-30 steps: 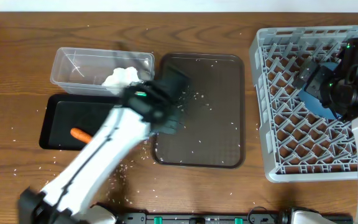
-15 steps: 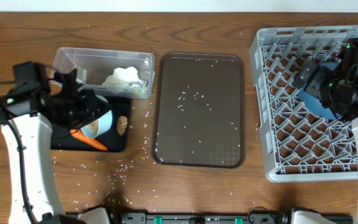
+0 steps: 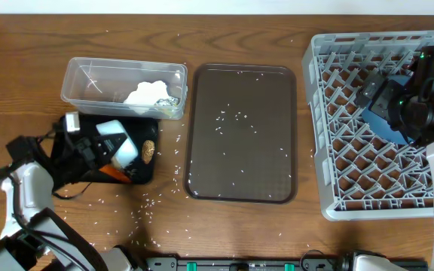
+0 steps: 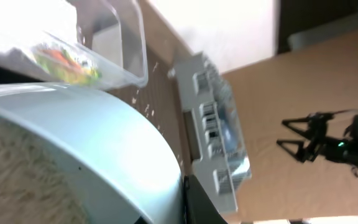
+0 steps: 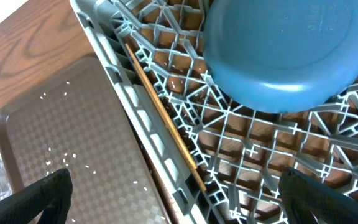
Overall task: Sort waste into correct bins and load items into the dishwasher rack
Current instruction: 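Tip the bowl with the left gripper to dump rice onto the black tray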
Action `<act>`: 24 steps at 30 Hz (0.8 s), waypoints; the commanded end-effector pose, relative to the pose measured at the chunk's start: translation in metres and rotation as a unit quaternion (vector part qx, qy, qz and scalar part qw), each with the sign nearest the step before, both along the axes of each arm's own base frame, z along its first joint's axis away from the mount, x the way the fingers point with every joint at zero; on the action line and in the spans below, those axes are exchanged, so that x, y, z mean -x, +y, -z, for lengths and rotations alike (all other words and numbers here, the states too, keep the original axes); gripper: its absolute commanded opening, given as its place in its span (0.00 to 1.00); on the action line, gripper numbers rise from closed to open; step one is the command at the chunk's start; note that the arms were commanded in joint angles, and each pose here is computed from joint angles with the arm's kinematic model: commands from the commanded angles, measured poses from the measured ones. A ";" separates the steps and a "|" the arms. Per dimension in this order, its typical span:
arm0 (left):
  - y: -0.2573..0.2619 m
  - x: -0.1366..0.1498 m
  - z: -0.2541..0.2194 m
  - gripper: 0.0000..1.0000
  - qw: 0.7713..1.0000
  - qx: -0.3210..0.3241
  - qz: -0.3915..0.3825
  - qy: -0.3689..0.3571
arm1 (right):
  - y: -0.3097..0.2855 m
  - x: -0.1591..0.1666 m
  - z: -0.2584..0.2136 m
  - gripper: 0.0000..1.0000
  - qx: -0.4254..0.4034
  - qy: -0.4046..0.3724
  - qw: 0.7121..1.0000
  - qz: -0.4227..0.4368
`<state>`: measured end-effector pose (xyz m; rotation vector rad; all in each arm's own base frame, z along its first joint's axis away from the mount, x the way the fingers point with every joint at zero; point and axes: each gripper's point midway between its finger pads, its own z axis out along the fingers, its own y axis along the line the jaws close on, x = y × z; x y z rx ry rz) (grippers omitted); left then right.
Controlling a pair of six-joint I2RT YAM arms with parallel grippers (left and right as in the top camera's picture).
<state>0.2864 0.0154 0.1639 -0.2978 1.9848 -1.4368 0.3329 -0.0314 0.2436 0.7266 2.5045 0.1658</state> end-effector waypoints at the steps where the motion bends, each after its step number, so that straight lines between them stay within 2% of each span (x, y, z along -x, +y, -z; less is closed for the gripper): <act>1: 0.008 0.000 -0.018 0.06 0.998 0.029 -0.014 -0.062 | -0.004 0.000 -0.002 0.99 0.003 -0.002 1.000 0.005; 13: 0.011 -0.001 -0.014 0.06 0.997 -0.002 -0.013 -0.082 | -0.004 0.000 -0.002 0.99 0.003 -0.002 1.000 0.005; 15: 0.010 0.000 -0.018 0.06 0.997 0.025 -0.016 -0.067 | -0.004 -0.001 -0.002 0.99 0.003 -0.002 1.000 0.005; 17: 0.008 0.002 -0.005 0.06 0.997 -0.021 -0.007 -0.067 | -0.004 0.000 -0.002 0.99 0.003 -0.002 1.000 0.005; 20: 0.008 0.001 -0.015 0.06 0.996 0.011 -0.011 -0.082 | -0.004 -0.001 -0.002 0.99 0.003 -0.002 1.000 0.005; 21: 0.007 0.001 -0.011 0.06 0.997 -0.004 -0.008 -0.083 | -0.004 0.000 -0.002 0.99 0.003 -0.002 1.000 0.005; 24: 0.006 0.001 -0.015 0.06 0.997 0.020 -0.011 -0.071 | -0.004 -0.001 -0.002 0.99 0.003 -0.002 1.000 0.005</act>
